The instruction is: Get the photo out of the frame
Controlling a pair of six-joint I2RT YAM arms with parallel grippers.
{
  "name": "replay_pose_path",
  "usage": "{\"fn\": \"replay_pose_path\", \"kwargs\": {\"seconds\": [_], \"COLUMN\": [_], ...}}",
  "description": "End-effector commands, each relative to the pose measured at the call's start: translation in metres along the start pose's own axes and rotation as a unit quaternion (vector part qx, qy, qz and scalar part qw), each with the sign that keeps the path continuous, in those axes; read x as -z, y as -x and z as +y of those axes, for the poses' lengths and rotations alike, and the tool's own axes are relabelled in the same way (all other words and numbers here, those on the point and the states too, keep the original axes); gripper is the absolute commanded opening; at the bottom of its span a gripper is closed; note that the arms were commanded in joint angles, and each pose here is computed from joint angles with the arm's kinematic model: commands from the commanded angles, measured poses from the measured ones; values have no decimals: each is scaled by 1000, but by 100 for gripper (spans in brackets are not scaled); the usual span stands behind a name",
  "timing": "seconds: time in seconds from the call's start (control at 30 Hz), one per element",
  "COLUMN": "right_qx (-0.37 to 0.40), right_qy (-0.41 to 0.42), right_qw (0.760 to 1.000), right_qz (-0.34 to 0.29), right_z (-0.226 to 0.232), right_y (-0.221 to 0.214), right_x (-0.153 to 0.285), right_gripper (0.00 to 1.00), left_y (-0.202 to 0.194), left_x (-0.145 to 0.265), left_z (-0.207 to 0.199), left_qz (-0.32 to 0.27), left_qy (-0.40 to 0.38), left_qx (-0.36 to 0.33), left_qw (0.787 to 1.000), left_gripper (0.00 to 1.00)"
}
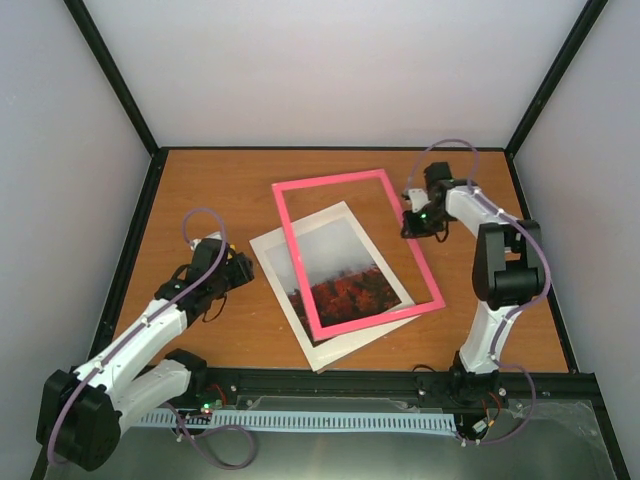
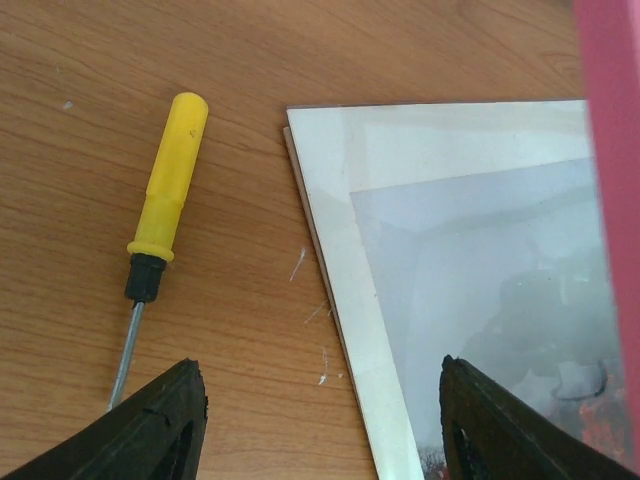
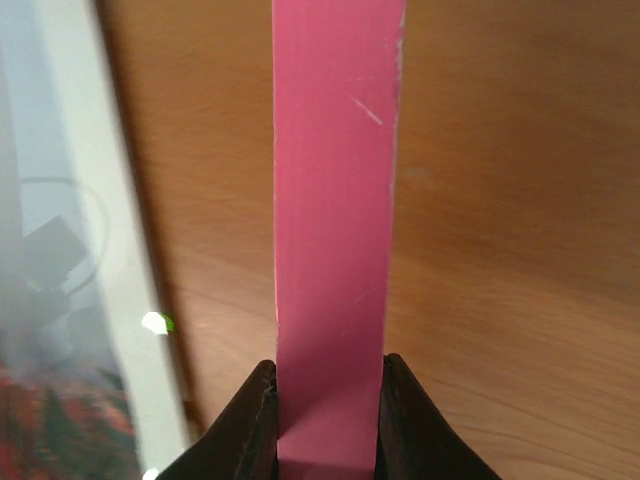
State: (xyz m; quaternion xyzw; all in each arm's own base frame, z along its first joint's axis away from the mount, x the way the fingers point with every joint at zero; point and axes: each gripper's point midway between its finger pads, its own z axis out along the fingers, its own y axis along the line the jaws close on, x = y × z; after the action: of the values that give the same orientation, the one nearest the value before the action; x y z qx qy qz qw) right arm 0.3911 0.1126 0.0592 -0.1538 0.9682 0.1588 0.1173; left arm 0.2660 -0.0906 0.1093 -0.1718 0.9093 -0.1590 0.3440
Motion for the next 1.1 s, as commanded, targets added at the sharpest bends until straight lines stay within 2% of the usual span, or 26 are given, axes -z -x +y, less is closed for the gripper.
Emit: {"fn": "replay_pose_path", "kwargs": {"seconds": [0.0, 0.17, 0.4, 0.63, 0.83, 0.87, 1.0, 1.07], "right_qx": [22, 40, 43, 5, -10, -14, -32, -41], "right_qy": [-28, -87, -124, -136, -150, -153, -162, -166], "right_qw": [999, 995, 991, 991, 988, 987, 986, 985], "right_qz": [-38, -36, -13, 12, 37, 39, 27, 8], "right_z": [-45, -117, -198, -258, -280, -283, -287, -285], "right_y": [23, 24, 12, -9, -26, -27, -24, -18], "right_x": [40, 67, 84, 74, 44, 41, 45, 55], "right_gripper": [3, 3, 3, 3, 5, 7, 33, 42], "left_y": [8, 3, -1, -8, -14, -14, -15, -17], "left_x": [2, -7, -16, -22, -27, -27, -27, -27], "left_z": [-9, -13, -18, -20, -21, -22, -22, -22], "left_qz": [-5, 10, 26, 44, 60, 61, 64, 68], "left_qy": [-4, -14, -23, -28, -31, -32, -33, -33], "left_qx": [-4, -9, -20, -23, -21, -21, -22, -22], "left_qw": [1000, 1000, 999, 998, 998, 997, 997, 997], "left_gripper": [64, 64, 64, 64, 64, 63, 64, 63]}}
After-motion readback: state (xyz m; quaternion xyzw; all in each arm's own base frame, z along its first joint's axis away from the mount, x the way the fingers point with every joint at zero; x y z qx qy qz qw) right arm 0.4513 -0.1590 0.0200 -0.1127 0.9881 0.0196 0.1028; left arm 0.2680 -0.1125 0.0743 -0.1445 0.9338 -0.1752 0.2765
